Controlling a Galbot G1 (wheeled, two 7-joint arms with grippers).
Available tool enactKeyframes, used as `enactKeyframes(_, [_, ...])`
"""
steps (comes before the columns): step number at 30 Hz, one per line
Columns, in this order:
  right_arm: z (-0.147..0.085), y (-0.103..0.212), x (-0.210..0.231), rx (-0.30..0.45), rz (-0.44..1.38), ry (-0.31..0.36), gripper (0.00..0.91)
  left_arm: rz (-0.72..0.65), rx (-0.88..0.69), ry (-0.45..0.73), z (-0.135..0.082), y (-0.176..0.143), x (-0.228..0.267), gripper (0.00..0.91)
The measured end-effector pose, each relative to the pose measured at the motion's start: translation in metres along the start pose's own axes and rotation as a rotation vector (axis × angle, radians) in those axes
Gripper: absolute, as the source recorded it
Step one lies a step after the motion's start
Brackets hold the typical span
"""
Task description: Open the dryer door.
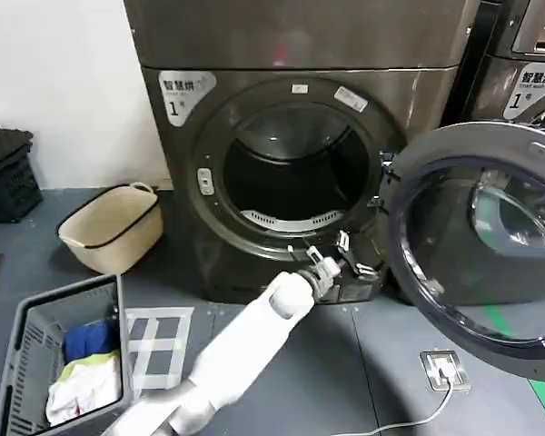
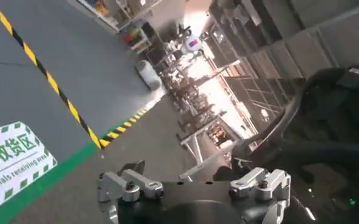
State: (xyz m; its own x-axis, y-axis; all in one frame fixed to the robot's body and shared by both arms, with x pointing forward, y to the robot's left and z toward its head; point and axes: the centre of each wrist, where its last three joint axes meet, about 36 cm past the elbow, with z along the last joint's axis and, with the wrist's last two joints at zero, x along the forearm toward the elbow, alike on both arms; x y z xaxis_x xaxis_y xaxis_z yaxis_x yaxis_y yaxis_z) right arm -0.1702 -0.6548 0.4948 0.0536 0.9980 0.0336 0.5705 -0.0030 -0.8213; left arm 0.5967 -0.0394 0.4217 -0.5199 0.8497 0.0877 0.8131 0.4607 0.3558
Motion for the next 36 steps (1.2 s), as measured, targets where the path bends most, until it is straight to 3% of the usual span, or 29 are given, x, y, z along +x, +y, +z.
enactKeyframes(3, [-0.001, 0.004, 0.000, -0.002, -0.008, -0.004, 0.907, 0.120, 0.021, -0.070, -0.009, -0.007, -0.002, 0.907])
enactKeyframes(7, [-0.002, 0.007, 0.001, -0.004, -0.014, -0.009, 0.907, 0.167, 0.002, -0.094, -0.013, -0.010, -0.006, 0.907])
enactKeyframes(25, [0.000, 0.016, 0.006, -0.011, -0.030, -0.016, 0.907, 0.065, -0.108, 0.005, -0.005, 0.039, -0.017, 0.907])
enactKeyframes(36, [-0.003, 0.021, 0.009, -0.014, -0.039, -0.025, 0.907, 0.102, -0.110, -0.013, -0.031, 0.050, -0.024, 0.907])
